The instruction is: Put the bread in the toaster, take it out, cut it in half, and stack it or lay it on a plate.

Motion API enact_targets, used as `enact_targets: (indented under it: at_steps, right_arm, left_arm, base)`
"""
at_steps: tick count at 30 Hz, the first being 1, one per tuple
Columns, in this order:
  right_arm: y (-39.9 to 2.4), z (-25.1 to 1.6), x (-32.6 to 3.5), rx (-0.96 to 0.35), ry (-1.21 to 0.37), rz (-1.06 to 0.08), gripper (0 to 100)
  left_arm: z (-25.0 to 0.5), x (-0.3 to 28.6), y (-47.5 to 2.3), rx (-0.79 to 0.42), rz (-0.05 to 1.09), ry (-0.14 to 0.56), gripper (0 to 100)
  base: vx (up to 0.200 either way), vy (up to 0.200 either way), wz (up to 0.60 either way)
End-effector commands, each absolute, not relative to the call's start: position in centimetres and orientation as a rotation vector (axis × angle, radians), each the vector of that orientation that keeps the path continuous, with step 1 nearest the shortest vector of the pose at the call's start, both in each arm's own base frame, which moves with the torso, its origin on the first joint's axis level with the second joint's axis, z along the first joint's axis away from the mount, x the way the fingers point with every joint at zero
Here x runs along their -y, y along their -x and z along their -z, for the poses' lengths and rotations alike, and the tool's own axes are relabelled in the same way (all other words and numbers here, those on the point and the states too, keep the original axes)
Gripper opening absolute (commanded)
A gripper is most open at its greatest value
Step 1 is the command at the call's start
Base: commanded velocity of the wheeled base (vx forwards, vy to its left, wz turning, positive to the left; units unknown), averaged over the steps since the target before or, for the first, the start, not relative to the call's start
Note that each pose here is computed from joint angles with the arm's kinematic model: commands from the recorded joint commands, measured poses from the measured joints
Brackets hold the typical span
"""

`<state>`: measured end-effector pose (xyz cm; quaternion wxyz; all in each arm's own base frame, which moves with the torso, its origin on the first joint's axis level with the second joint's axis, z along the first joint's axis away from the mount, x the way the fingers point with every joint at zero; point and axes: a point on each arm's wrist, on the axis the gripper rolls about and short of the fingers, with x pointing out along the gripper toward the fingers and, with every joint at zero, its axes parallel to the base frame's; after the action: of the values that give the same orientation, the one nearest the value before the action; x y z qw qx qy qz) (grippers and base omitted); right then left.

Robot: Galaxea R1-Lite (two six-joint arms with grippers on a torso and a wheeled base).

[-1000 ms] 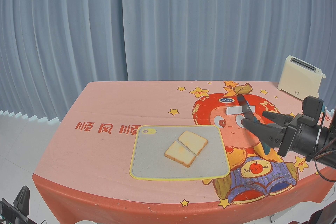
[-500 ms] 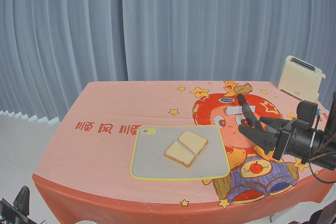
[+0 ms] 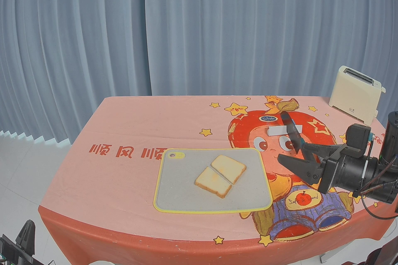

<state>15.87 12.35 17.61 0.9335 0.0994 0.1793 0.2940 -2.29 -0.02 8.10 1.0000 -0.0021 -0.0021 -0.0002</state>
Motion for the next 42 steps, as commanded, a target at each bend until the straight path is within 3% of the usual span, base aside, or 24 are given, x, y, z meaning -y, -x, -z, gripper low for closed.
enact_targets:
  at_steps: [1,12,42]
  right_arm:
    - [-16.0,-17.5,-12.4,-0.369,-0.202,-0.6,100]
    - [-16.1,-16.3,-12.5,-0.402,-0.133,-0.591,100]
    - [-16.7,-16.4,-13.6,-0.423,-0.094,-0.54,100]
  left_arm:
    - [-7.6,0.0,2.2,-0.003,0.0,0.005,0]
    - [-7.6,0.0,2.2,-0.003,0.0,0.005,0]
    - [-7.6,0.0,2.2,-0.003,0.0,0.005,0]
  base:
    - [0.0,0.0,0.0]
    - [0.0,0.0,0.0]
    - [0.0,0.0,0.0]
